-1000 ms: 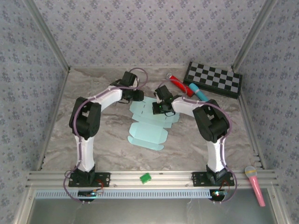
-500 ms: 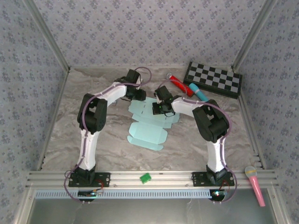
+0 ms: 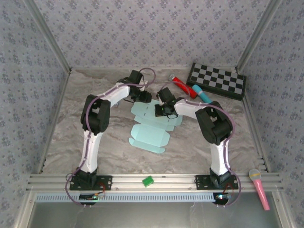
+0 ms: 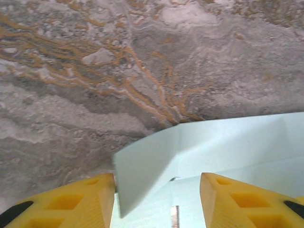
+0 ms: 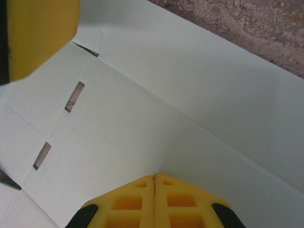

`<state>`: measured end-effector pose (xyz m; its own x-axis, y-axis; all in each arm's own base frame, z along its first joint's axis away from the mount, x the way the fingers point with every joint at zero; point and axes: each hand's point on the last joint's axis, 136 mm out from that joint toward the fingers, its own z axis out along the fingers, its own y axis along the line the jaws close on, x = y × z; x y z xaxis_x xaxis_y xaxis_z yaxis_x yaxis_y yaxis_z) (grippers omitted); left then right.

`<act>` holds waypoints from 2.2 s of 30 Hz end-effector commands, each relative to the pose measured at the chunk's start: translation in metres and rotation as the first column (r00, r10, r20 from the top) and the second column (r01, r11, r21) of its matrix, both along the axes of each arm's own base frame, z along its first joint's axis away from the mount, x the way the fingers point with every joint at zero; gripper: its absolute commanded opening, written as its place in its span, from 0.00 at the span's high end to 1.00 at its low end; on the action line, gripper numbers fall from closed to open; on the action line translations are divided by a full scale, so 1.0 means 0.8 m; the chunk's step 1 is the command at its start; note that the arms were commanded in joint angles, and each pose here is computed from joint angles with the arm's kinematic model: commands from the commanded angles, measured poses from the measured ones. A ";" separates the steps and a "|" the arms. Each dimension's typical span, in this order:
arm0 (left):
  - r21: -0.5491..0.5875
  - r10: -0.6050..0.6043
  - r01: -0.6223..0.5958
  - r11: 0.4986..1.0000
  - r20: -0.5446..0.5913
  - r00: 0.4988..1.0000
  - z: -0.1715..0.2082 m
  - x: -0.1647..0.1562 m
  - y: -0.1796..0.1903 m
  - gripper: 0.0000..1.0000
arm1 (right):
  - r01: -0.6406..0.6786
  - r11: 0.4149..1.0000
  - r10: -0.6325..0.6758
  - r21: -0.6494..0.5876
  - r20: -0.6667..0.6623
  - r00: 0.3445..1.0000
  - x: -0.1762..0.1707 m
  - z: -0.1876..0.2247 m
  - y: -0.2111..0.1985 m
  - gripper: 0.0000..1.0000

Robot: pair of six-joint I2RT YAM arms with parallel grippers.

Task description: Fold the paper box

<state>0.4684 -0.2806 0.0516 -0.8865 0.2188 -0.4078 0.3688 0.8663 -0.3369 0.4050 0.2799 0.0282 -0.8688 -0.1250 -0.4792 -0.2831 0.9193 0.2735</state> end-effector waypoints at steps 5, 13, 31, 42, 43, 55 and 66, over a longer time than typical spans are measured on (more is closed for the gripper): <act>-0.114 -0.083 0.085 0.990 0.022 0.996 0.027 -0.001 -0.026 0.57 | -0.009 0.998 0.004 -0.070 -0.075 0.997 -0.018 -0.042 -0.011 0.98; -0.144 -0.125 0.124 0.982 0.005 0.992 0.026 -0.012 -0.040 0.70 | -0.015 0.997 0.008 -0.082 -0.083 0.997 -0.019 -0.048 -0.013 0.99; -0.086 -0.112 0.112 0.990 0.012 0.994 0.031 -0.014 -0.038 0.60 | -0.019 0.996 0.014 -0.083 -0.067 0.998 -0.017 -0.035 -0.015 0.99; 0.018 -0.018 0.016 1.000 0.138 0.990 0.095 -0.032 0.011 0.50 | -0.011 1.000 0.010 -0.016 -0.054 0.998 -0.015 -0.014 -0.015 0.99; 0.038 -0.005 0.000 0.999 0.140 0.990 0.095 -0.039 0.020 0.50 | -0.010 1.000 0.010 -0.017 -0.054 0.999 -0.015 -0.014 -0.016 0.99; 0.090 0.157 -0.160 0.983 0.037 0.987 0.054 -0.132 0.092 0.47 | -0.009 0.999 0.007 -0.034 -0.049 0.999 -0.021 -0.012 -0.020 0.99; -0.041 0.170 -0.173 0.984 -0.074 0.983 0.016 -0.143 0.067 0.45 | -0.017 0.999 0.015 -0.051 -0.054 0.998 -0.027 -0.016 -0.018 0.99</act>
<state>0.3488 -0.2169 0.0660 -0.9335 0.0793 -0.3496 0.2019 0.9221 -0.3300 0.4020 0.2772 0.0286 -0.8635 -0.1279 -0.4880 -0.2948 0.9129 0.2824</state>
